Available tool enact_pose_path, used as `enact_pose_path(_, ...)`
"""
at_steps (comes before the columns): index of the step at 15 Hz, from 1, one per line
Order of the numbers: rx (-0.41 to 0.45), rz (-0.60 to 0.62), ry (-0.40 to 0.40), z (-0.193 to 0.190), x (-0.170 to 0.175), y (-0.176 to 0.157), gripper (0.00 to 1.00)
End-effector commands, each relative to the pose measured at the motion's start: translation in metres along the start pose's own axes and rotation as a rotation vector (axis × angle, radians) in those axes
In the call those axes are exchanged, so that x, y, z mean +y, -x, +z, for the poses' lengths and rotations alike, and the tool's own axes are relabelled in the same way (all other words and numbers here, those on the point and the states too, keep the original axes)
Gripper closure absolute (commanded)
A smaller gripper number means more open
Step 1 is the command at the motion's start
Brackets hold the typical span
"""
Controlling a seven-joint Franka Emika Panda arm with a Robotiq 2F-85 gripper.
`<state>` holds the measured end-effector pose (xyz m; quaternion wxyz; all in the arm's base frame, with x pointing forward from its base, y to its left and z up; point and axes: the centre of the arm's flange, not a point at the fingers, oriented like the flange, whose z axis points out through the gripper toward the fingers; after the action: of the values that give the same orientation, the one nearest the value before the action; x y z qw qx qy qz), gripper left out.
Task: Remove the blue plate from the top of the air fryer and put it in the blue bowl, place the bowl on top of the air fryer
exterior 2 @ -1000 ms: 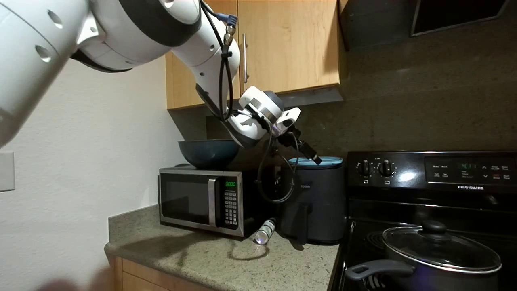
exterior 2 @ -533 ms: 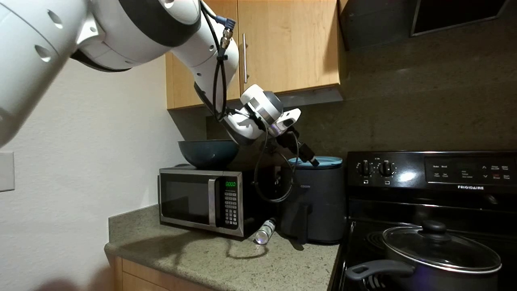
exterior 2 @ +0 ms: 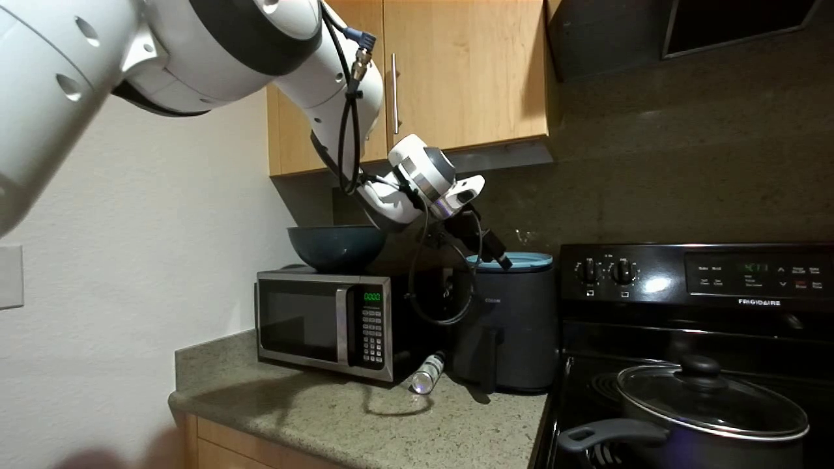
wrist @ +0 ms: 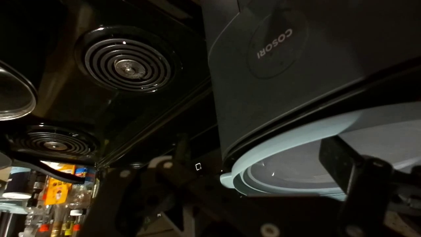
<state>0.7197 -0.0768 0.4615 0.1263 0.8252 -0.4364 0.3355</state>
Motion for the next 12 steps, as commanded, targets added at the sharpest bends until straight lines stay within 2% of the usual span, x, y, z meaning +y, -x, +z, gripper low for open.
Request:
enact_pose_path(1,-0.015,-0.006,0.011,0.0009,-0.0003,0.0006,0.0)
enact_pose_path(7,-0.048,0.003,0.039,0.009,0.0041,0.0014,0.0)
enact_pose_path(12,-0.037,-0.003,0.053,0.009,0.0037,0.0018,0.0)
